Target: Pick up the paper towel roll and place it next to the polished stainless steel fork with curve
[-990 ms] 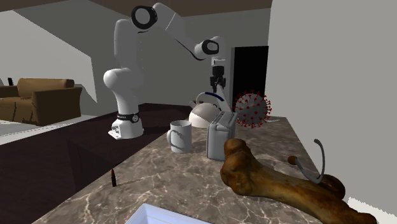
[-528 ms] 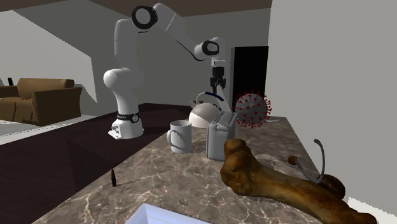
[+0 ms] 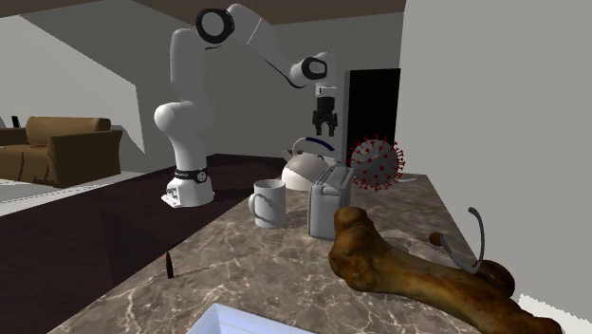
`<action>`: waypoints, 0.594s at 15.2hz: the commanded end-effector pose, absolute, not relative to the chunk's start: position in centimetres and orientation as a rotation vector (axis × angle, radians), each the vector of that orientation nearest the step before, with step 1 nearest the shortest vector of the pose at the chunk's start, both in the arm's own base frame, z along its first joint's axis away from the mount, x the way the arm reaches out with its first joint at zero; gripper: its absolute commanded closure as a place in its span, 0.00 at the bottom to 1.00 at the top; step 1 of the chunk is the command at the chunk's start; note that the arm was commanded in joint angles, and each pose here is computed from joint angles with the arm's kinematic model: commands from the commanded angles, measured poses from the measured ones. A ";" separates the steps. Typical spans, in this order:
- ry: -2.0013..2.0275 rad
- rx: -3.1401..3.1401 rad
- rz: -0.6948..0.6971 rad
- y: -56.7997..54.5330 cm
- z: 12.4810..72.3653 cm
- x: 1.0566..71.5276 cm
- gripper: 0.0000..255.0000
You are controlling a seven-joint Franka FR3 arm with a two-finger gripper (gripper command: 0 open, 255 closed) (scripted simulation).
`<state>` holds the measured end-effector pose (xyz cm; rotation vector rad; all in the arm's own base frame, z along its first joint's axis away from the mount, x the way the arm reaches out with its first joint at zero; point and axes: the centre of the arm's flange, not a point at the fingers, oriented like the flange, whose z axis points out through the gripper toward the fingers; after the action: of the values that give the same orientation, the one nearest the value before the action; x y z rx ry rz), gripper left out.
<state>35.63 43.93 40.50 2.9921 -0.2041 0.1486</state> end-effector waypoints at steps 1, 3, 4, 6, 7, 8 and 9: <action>-0.204 2.992 0.148 44.1 42.8 35.4 0.00; -0.204 2.992 0.148 44.3 43.8 35.3 0.00; -0.204 2.992 0.148 44.3 43.8 35.3 0.00; -0.204 2.992 0.148 44.3 43.8 35.3 0.00; -0.204 2.992 0.148 44.3 43.8 35.3 0.00; -0.204 2.992 0.148 44.3 43.8 35.3 0.00; -0.204 2.992 0.148 44.3 43.8 35.3 0.00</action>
<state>35.35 44.27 43.80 2.9916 -0.2038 0.1477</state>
